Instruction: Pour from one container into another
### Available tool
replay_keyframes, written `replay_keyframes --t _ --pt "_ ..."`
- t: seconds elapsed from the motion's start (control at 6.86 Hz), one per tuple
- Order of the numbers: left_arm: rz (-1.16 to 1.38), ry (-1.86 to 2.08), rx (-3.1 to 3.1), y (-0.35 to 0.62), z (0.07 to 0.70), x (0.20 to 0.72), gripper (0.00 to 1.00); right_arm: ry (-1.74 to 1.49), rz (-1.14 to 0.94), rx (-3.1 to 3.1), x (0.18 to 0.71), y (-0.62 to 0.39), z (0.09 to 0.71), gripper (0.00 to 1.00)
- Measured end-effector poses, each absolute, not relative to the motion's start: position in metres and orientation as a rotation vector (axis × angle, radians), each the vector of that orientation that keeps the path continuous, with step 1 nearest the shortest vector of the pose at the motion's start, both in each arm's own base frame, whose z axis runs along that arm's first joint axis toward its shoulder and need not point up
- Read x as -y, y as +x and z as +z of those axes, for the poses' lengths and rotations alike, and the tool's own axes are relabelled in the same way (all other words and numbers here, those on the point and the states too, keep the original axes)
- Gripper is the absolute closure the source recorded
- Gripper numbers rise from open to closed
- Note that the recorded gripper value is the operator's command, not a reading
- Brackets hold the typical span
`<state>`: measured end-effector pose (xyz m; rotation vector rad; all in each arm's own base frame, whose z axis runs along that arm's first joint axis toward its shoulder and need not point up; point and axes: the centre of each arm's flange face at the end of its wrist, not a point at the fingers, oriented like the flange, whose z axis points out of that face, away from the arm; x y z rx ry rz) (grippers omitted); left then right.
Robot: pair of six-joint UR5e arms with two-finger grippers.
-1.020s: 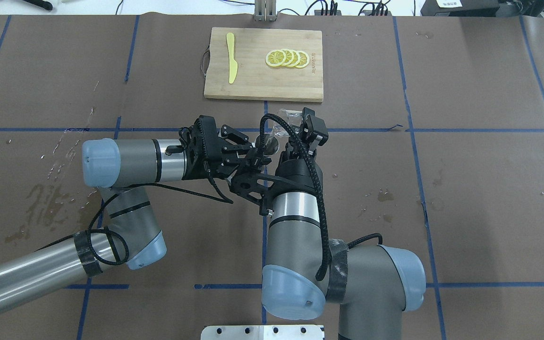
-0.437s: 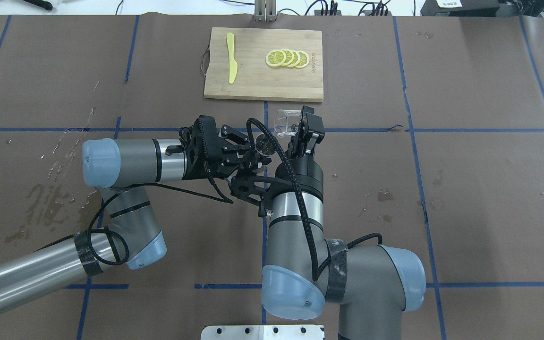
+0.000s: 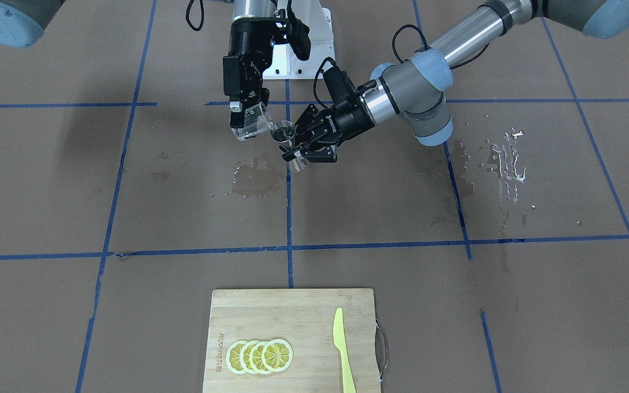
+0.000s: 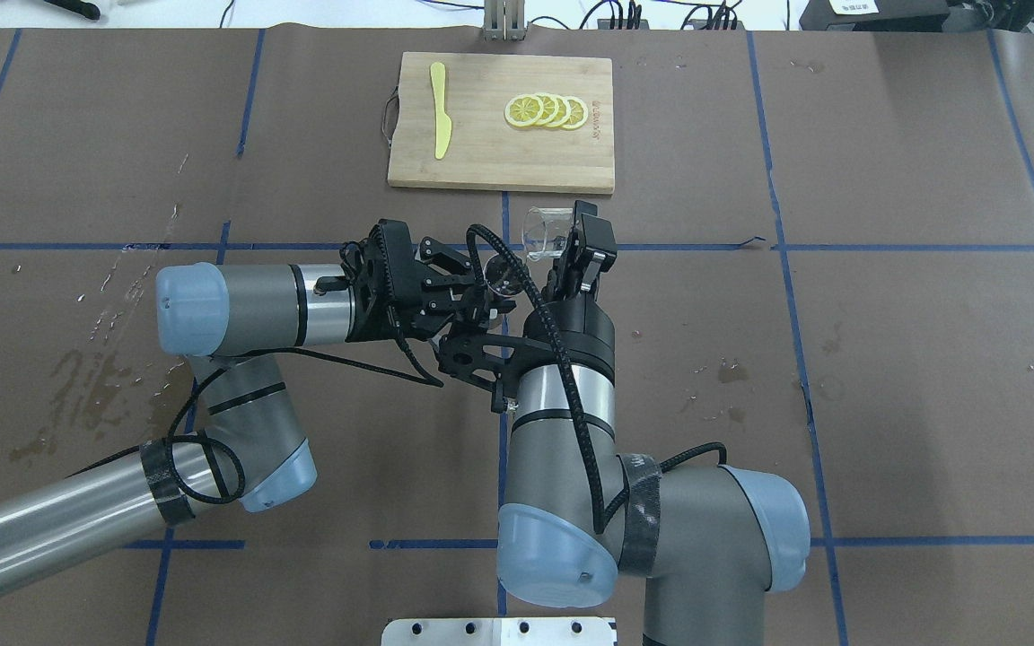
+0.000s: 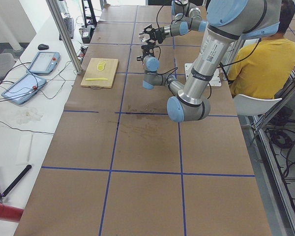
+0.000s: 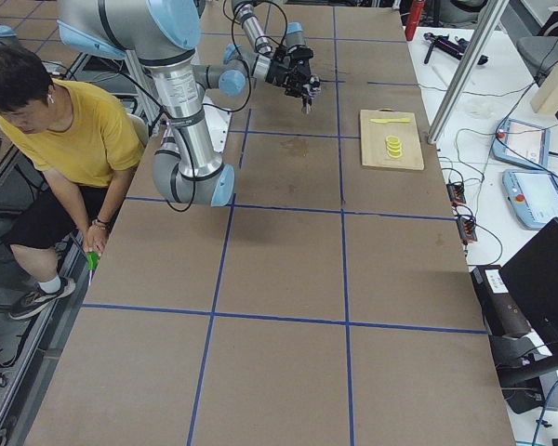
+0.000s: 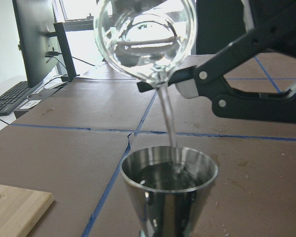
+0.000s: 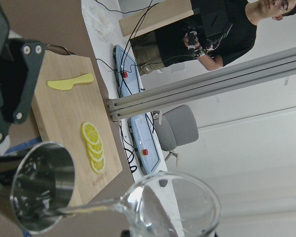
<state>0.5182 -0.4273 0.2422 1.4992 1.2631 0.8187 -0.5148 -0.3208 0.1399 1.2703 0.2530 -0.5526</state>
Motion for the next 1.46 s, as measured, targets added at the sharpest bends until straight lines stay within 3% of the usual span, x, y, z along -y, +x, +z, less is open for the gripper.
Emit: replay_keyframes --t 0.73,1.46 --pt "0.818 1.5 -1.264 0.518 0.242 0.427 1.0 1.284 -0.527 -0.213 0.317 -0.505 0.13 1.0" --pt "0.814 1.5 -1.265 0.516 0.243 0.429 1.0 1.343 -0.314 0.098 0.322 -0.477 0.128 1.0"
